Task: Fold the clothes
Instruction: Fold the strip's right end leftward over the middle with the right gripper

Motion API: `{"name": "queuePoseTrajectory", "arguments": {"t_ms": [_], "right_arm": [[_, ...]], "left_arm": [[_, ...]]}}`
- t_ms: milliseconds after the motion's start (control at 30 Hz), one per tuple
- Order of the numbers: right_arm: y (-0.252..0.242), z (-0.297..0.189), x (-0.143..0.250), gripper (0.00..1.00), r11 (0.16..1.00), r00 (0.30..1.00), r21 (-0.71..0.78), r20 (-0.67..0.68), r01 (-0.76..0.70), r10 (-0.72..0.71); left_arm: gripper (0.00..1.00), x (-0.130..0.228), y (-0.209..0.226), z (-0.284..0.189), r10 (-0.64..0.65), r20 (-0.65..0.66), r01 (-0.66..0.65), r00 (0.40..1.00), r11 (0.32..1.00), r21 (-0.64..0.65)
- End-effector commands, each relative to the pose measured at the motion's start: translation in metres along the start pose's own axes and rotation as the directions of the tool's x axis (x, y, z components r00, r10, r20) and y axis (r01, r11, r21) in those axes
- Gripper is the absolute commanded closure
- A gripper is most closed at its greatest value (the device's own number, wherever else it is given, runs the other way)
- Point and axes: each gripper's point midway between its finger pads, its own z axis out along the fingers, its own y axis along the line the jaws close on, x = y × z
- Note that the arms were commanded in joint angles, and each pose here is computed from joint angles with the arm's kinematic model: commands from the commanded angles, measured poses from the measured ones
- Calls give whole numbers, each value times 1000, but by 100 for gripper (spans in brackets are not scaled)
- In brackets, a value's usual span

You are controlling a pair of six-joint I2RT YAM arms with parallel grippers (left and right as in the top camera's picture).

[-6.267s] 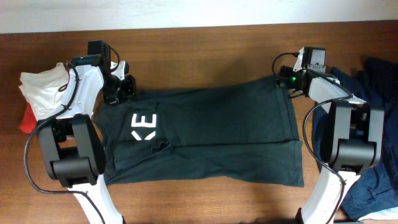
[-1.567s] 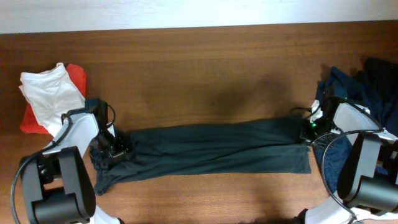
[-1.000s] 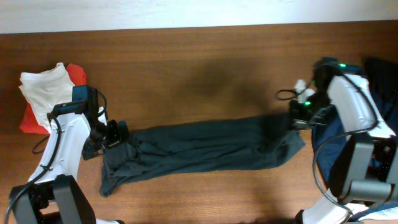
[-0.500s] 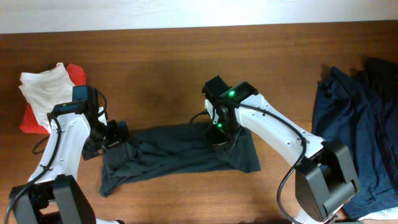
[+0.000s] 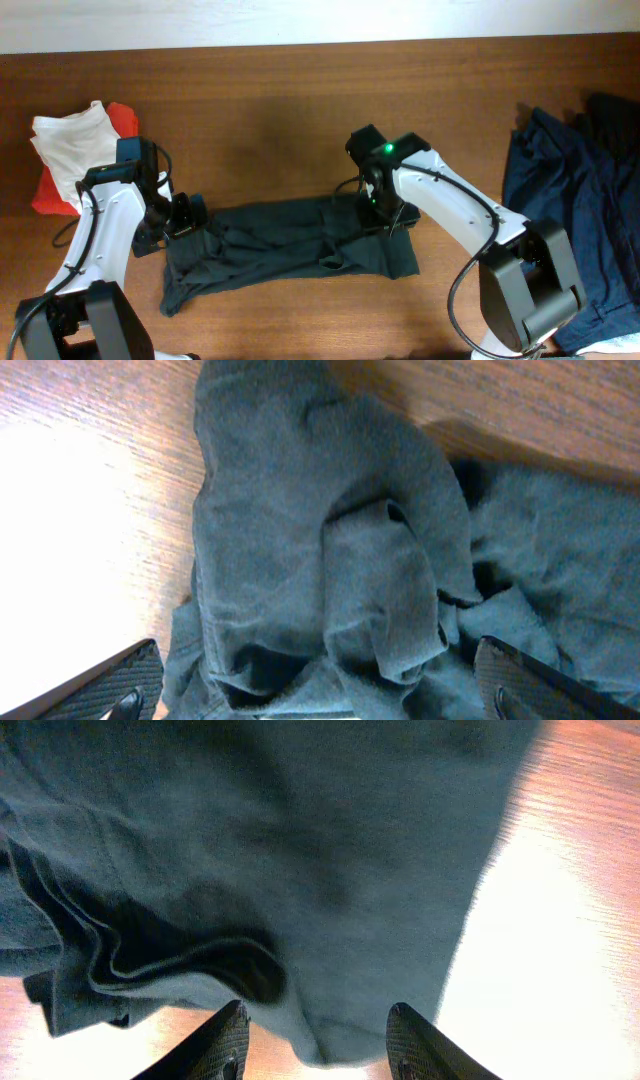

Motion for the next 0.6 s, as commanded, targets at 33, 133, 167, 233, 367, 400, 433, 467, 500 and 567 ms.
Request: {"name": "queuePoseTrajectory", "arguments": {"t_ms": [33,133,167,233,367,400,433,467,500,567], "right_arm": [[40,27,28,73,967,989,-231,-74,106,-126],[100,0,55,82,725,898,-579,27,373,-439],[102,-5,67,76,670,865,-615,39,415,-500],[93,-2,66,58,697,862,-578,23,425,-506],[68,-37,-2,49,875,933,-326,99,358,-346],[67,-41,-16,44,894,941,-298,138,336,-307],[70,-41,-23,43,902,948,-298,158,312,-276],[74,-35,-26,43,908,952,-295,162,297,-258],[79,-20,-32,44,924,959,-269,161,270,-234],[83,0,-36,44,947,966,-212,145,242,-214]], "left_arm": [[1,-5,2,-7,6,26,-6,1000,1000,-1],[1,-5,2,-7,6,26,-6,1000,1000,-1],[1,-5,2,-7,6,26,-6,1000,1000,-1],[1,-5,2,-7,6,26,-6,1000,1000,-1],[1,-5,2,-7,6,26,-6,1000,1000,-1],[1,-5,2,-7,6,26,-6,1000,1000,-1],[1,-5,2,-7,6,26,-6,1000,1000,-1],[1,-5,2,-7,6,26,-6,1000,1000,-1],[1,-5,2,-7,6,26,-6,1000,1000,-1],[1,-5,2,-7,6,26,-6,1000,1000,-1]]}}
